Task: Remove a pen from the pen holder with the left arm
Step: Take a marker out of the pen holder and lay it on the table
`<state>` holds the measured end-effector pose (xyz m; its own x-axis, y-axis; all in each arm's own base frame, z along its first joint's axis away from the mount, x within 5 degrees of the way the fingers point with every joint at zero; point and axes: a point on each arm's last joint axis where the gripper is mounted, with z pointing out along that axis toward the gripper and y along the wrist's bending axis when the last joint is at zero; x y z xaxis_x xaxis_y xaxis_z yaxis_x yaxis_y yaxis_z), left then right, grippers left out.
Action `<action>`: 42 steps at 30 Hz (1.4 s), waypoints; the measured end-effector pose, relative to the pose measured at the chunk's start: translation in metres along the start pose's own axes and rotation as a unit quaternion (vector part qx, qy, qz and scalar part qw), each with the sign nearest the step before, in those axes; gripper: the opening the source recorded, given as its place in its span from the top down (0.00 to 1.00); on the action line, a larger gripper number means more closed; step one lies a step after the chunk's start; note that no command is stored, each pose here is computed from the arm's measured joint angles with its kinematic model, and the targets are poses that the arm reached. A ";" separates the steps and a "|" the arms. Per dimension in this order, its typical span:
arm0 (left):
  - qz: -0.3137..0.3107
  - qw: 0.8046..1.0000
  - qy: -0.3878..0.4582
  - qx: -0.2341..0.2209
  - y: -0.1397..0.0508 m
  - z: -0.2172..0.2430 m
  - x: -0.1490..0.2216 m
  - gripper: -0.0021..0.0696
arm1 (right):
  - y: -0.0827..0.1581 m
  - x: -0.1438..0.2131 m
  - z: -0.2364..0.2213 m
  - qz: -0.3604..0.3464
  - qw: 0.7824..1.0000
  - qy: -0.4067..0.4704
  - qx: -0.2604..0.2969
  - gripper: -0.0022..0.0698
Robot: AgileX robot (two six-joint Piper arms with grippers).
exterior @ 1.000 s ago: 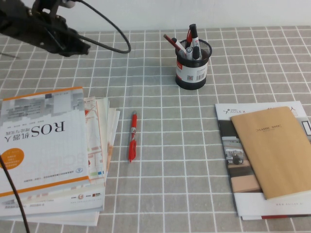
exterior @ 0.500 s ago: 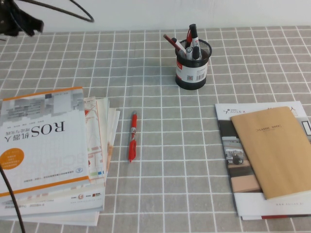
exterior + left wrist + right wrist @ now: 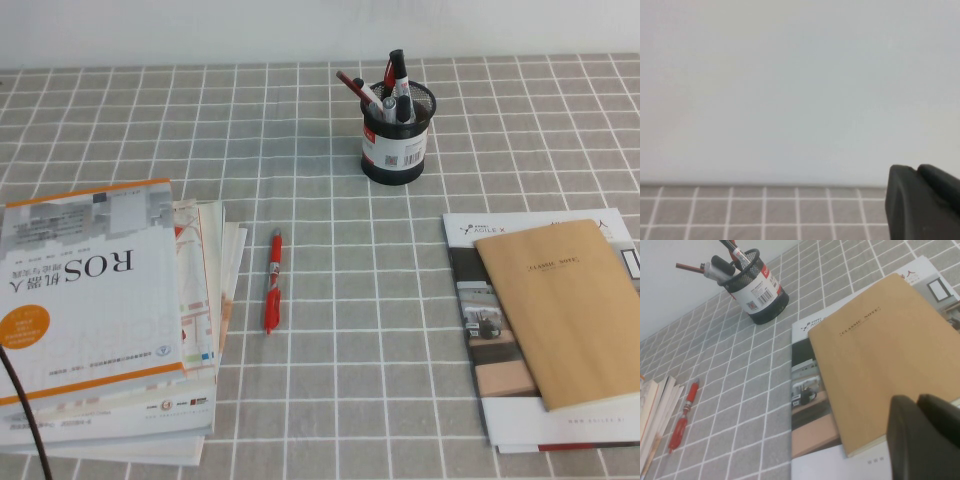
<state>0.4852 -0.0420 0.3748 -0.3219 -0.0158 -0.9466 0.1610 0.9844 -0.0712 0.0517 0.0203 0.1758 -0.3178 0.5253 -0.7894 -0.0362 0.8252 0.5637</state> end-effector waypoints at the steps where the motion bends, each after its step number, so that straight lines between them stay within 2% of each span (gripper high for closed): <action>1: -0.002 1.000 -0.009 0.009 -0.002 0.001 0.000 0.97 | 0.000 0.000 0.000 0.000 1.000 0.000 0.000 0.99; 7: 0.028 0.998 -0.013 0.052 -0.012 -0.003 0.028 0.97 | 0.000 0.000 0.000 0.000 1.000 0.000 0.000 0.99; 13: 0.076 0.993 -0.028 0.086 -0.029 -0.033 0.058 0.97 | 0.000 0.000 0.000 0.000 1.000 0.000 0.000 0.99; 15: 0.096 0.992 -0.039 0.077 -0.028 -0.043 0.063 0.97 | 0.000 0.000 0.000 0.000 1.000 0.000 0.000 0.99; 19: 0.099 0.993 -0.045 0.036 -0.022 -0.055 0.063 0.97 | 0.000 0.000 0.000 0.000 1.000 0.000 0.000 0.99; 23: 0.080 0.995 -0.043 0.037 -0.021 -0.055 0.064 0.97 | 0.000 0.000 0.000 0.000 1.000 0.000 0.000 0.99; 25: 0.060 0.995 -0.045 0.060 -0.026 -0.055 0.064 0.97 | 0.000 0.000 0.000 0.000 1.000 0.000 0.000 0.99; 27: 0.041 0.993 -0.047 0.103 -0.033 -0.055 0.065 0.97 | 0.000 0.000 0.000 0.000 1.000 0.000 0.000 0.99; 30: 0.026 0.977 -0.045 0.206 -0.051 -0.053 0.072 0.97 | 0.000 0.000 0.000 0.000 1.000 0.000 0.000 0.99; 32: 0.027 0.966 -0.033 0.254 -0.064 -0.048 0.081 0.97 | 0.000 0.000 0.000 0.000 1.000 0.000 0.000 0.99; 36: 0.042 0.953 0.001 0.301 -0.087 -0.033 0.105 0.94 | 0.000 0.000 0.000 0.000 1.000 0.000 0.000 0.99; 39: 0.060 0.942 0.019 0.330 -0.104 -0.024 0.124 0.84 | 0.000 0.000 0.000 0.000 1.000 0.000 0.000 0.99; 42: 0.074 0.935 0.030 0.347 -0.117 -0.015 0.139 0.65 | 0.000 0.000 0.000 0.000 1.000 0.000 0.000 0.99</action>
<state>0.4072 -0.1562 0.2562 -0.2969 0.1409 -0.9444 0.7668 0.6246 -0.1479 0.0517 0.0203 0.1758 -0.3178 0.5253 -0.7894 -0.0362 0.8252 0.5637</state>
